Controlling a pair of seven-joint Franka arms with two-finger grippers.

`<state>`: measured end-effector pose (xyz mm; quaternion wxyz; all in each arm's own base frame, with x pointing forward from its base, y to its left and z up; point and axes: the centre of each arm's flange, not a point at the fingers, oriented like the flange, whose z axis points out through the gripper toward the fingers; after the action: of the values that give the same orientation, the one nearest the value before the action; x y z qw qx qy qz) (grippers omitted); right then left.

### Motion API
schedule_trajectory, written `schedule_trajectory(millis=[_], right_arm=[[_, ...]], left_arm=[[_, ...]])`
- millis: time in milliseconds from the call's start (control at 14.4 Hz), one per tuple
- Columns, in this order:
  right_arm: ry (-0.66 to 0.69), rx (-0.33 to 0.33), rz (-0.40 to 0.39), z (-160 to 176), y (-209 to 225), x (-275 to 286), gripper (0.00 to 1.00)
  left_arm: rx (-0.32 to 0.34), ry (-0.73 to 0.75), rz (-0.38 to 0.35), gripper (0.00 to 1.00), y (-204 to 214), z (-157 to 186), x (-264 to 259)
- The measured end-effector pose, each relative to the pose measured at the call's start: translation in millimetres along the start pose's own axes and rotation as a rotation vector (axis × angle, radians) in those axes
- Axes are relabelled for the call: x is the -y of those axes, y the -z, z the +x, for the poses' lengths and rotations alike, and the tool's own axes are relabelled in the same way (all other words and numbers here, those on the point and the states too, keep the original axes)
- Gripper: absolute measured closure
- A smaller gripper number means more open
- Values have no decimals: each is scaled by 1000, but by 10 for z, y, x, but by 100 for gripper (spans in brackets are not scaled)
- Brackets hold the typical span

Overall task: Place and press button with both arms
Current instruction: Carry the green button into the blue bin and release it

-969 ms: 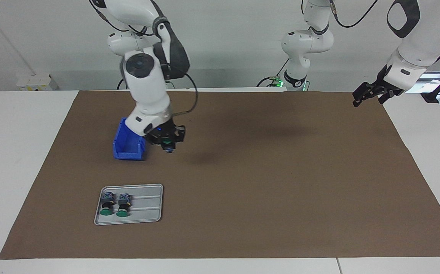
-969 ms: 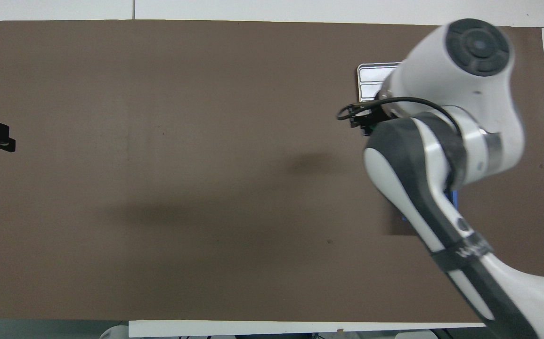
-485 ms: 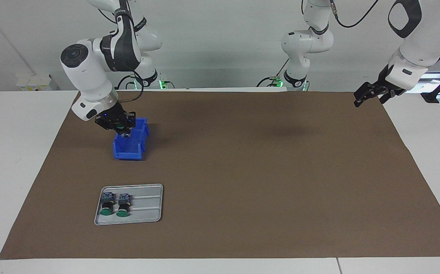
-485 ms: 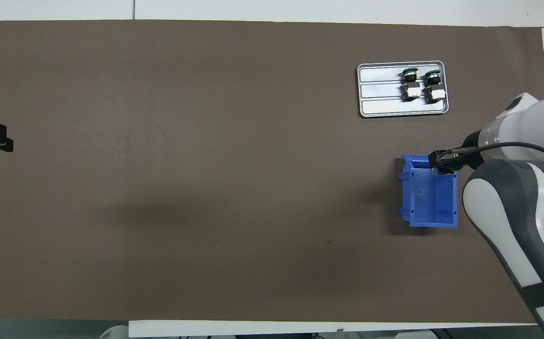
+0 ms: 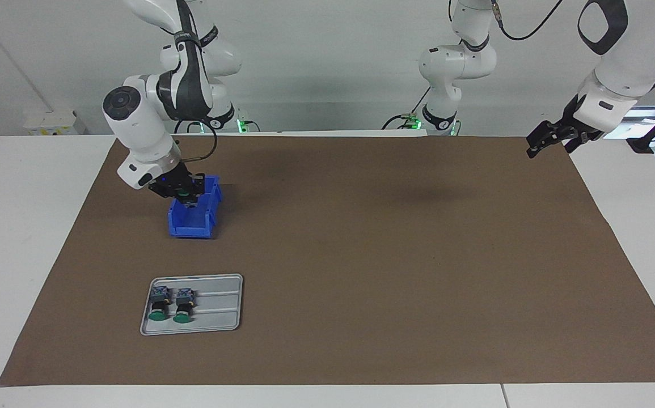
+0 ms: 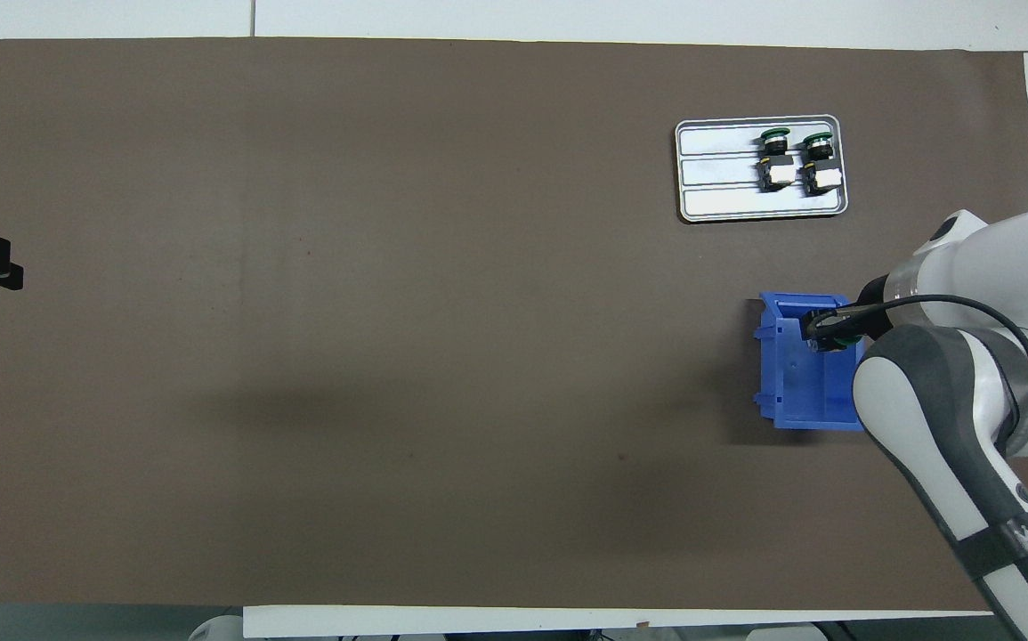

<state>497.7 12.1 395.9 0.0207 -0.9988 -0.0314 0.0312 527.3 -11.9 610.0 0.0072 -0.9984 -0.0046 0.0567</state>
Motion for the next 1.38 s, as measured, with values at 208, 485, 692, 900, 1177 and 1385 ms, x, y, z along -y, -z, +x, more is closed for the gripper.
schedule_trajectory(millis=[208, 485, 692, 900, 1177, 1385], right_arm=[[-10, -1, -2, 7, -220, -60, 64], [-14, -3, -6, 4, -569, -127, 64], [-11, 12, -6, 2, -649, -115, 64], [-6, 16, -7, 5, -670, -93, 64], [-2, 12, -7, 17, -656, -70, 52], [0, 1, -8, 50, -606, -65, 38]], left_arm=[[-4, -11, 1, 0, 28, -22, 77], [-3, -32, 4, 0, 28, -25, -31], [-3, -34, 5, 0, 27, -26, -46], [0, -26, 4, 0, 16, -23, -2], [0, -21, 3, 0, 16, -22, 27], [0, -21, 3, 0, 16, -22, 26]])
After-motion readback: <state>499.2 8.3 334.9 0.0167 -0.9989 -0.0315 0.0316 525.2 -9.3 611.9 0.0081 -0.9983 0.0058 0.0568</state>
